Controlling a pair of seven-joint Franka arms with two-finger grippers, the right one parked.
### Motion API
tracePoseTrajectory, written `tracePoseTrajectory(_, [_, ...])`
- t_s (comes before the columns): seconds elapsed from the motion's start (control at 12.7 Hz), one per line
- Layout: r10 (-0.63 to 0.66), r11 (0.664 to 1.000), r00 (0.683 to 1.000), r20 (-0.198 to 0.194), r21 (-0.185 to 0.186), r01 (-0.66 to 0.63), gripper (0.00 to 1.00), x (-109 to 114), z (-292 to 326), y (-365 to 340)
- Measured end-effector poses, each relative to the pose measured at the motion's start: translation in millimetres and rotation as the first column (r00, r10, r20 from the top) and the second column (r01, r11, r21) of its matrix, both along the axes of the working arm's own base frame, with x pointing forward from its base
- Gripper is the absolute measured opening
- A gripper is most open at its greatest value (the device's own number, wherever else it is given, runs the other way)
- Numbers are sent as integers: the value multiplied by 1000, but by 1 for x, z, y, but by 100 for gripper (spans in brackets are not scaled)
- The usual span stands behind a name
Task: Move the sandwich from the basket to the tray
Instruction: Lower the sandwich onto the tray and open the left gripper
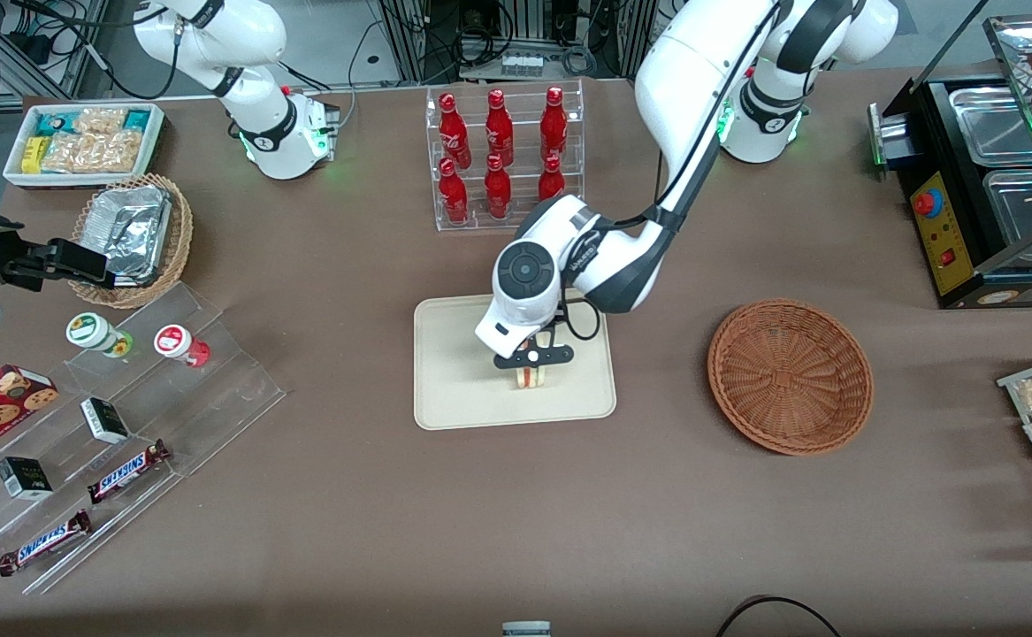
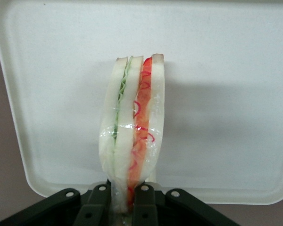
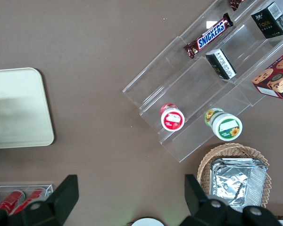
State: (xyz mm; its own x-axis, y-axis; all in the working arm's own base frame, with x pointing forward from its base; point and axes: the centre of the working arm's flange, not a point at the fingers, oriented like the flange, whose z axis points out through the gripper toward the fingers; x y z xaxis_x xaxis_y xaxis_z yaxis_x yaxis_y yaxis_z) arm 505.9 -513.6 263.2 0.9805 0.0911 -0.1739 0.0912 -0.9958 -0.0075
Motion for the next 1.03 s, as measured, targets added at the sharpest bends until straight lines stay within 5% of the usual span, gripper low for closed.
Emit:
tracePoseTrajectory(0.39, [7,1000,1000,-7,15,-7,15,-19,-10,-18])
tracePoseTrajectory(1.03, [75,997,997,13,11,-75,15,-16,-24,-20])
